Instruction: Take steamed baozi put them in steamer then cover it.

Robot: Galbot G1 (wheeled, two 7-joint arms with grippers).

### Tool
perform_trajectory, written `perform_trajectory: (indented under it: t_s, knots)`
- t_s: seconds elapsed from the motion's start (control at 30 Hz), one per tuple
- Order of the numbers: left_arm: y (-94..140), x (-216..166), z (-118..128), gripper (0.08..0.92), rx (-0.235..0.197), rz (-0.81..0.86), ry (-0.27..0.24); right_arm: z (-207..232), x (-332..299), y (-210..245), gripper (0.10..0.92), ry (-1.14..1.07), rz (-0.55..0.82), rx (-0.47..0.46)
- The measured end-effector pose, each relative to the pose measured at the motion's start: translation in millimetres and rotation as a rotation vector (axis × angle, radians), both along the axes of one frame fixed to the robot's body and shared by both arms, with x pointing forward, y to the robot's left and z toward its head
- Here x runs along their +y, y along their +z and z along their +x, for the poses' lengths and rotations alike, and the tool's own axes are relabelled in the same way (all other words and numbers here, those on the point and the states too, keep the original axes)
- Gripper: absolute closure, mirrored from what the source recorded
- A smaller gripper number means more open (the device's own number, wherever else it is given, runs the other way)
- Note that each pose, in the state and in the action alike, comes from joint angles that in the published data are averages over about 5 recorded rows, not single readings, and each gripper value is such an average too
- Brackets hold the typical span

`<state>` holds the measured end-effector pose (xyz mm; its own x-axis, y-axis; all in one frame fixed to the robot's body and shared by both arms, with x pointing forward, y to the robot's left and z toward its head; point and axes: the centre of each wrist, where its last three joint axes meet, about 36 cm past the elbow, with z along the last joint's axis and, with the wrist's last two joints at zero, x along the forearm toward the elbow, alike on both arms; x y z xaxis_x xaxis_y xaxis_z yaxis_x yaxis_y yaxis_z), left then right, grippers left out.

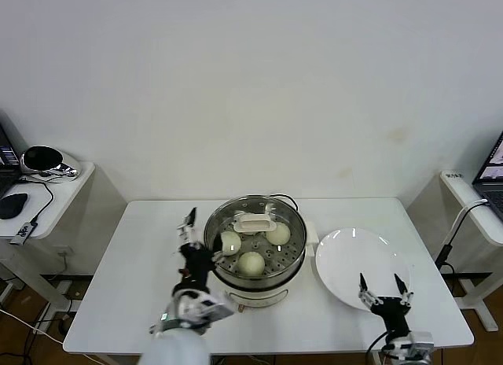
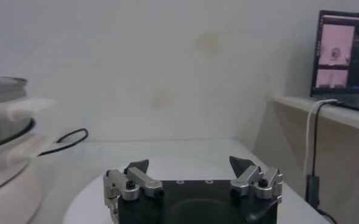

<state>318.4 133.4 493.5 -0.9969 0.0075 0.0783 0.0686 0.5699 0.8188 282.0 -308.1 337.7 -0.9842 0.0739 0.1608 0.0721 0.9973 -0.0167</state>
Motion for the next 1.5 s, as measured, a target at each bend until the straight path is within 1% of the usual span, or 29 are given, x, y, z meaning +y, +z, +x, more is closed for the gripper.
perform_trajectory:
  t_s: [0.2, 0.4, 0.6, 0.93, 1.1, 1.5]
  knots:
    - [-21.8, 54.5, -13.9, 0.177, 0.034, -0.231, 0.026, -8.7, 22.0, -7.2, 0.200, 0.054, 0.014, 0.004]
    - [-52.5, 91.1, -36.7, 0.177, 0.109, -0.435, 0.074, -19.8, 40.6, -10.3, 0.200, 0.103, 0.028, 0.030]
    - [-78.7, 109.3, -58.8, 0.177, 0.184, -0.555, 0.142, -30.9, 51.3, -9.0, 0.200, 0.114, 0.043, 0.051]
    - [-101.3, 116.5, -88.8, 0.177, 0.254, -0.651, 0.219, -41.9, 54.1, -8.5, 0.200, 0.118, 0.035, 0.062]
    - [-106.7, 115.2, -99.2, 0.177, 0.269, -0.676, 0.238, -41.8, 52.6, -3.1, 0.200, 0.112, 0.019, 0.049]
    - [-105.9, 118.7, -105.6, 0.177, 0.257, -0.688, 0.238, -44.8, 50.0, 4.8, 0.200, 0.119, 0.001, 0.043]
